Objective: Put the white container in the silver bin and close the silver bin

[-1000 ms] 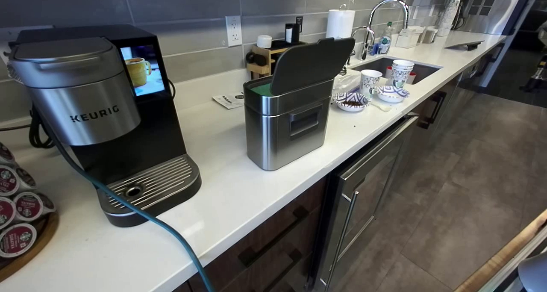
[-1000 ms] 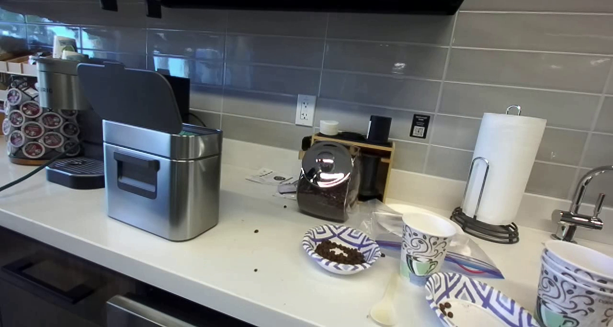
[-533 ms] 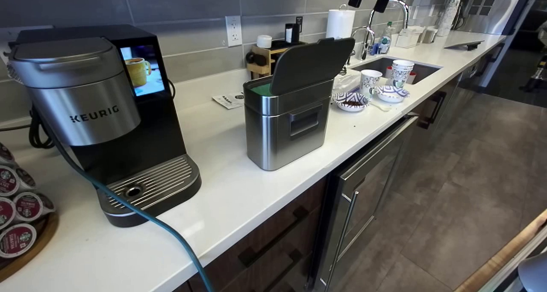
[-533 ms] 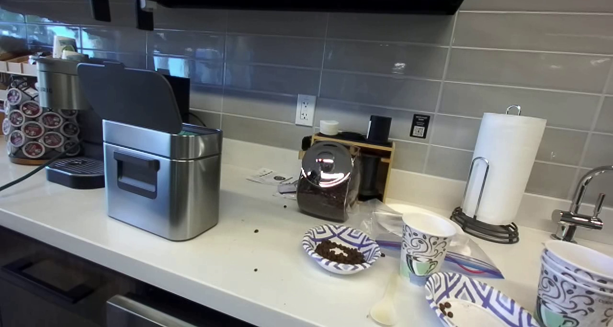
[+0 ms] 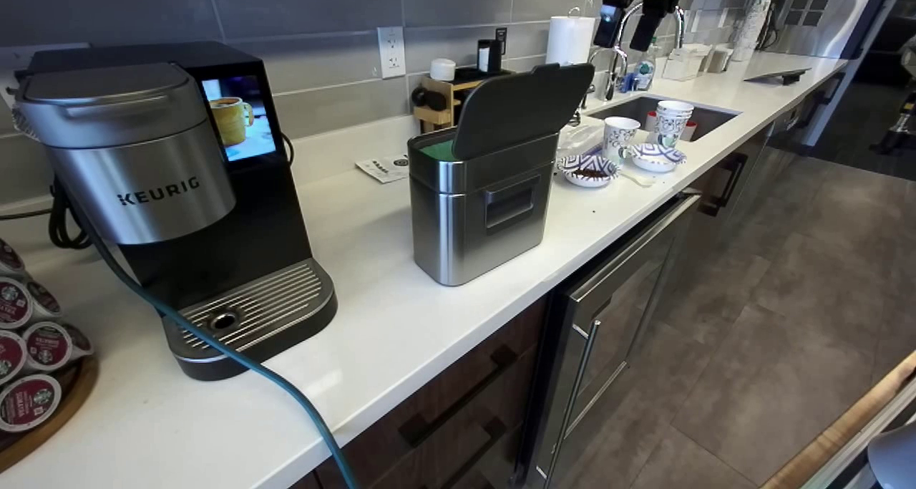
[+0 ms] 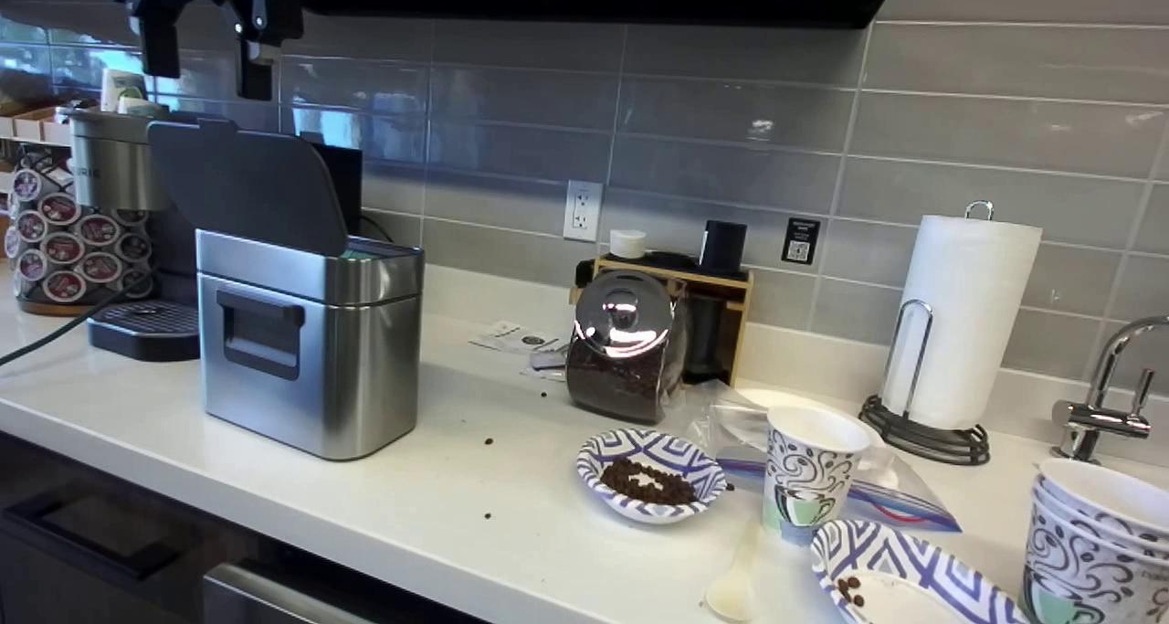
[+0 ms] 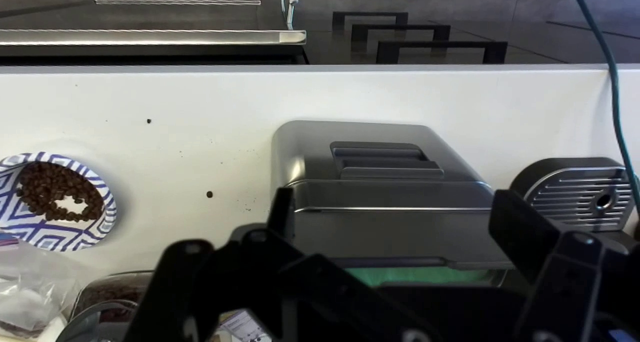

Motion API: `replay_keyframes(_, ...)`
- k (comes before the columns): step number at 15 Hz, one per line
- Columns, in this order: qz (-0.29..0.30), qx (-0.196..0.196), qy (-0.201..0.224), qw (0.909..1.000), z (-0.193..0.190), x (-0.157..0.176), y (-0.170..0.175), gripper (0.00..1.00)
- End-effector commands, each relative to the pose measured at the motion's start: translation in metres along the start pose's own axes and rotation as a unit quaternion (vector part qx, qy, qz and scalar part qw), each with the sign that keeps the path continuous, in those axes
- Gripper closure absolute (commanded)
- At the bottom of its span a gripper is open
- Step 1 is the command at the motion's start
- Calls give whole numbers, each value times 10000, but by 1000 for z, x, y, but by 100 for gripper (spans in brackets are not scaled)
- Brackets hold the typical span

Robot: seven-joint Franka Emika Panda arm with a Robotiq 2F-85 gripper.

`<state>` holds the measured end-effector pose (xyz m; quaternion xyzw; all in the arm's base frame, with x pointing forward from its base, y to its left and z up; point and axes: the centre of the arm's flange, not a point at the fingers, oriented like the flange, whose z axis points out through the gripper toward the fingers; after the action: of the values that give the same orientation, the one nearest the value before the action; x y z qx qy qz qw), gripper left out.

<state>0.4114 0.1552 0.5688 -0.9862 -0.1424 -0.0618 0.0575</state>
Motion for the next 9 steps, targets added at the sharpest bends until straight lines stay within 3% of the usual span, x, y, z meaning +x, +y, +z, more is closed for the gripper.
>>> replay_keyframes(1,-214,-55,3,9998,16,-14,6,0)
replay_keyframes(6,-531,-166,70,9984,29,-9,11,0)
replay_keyframes(9,-633,-195,334,9972,33,-3,13,0)
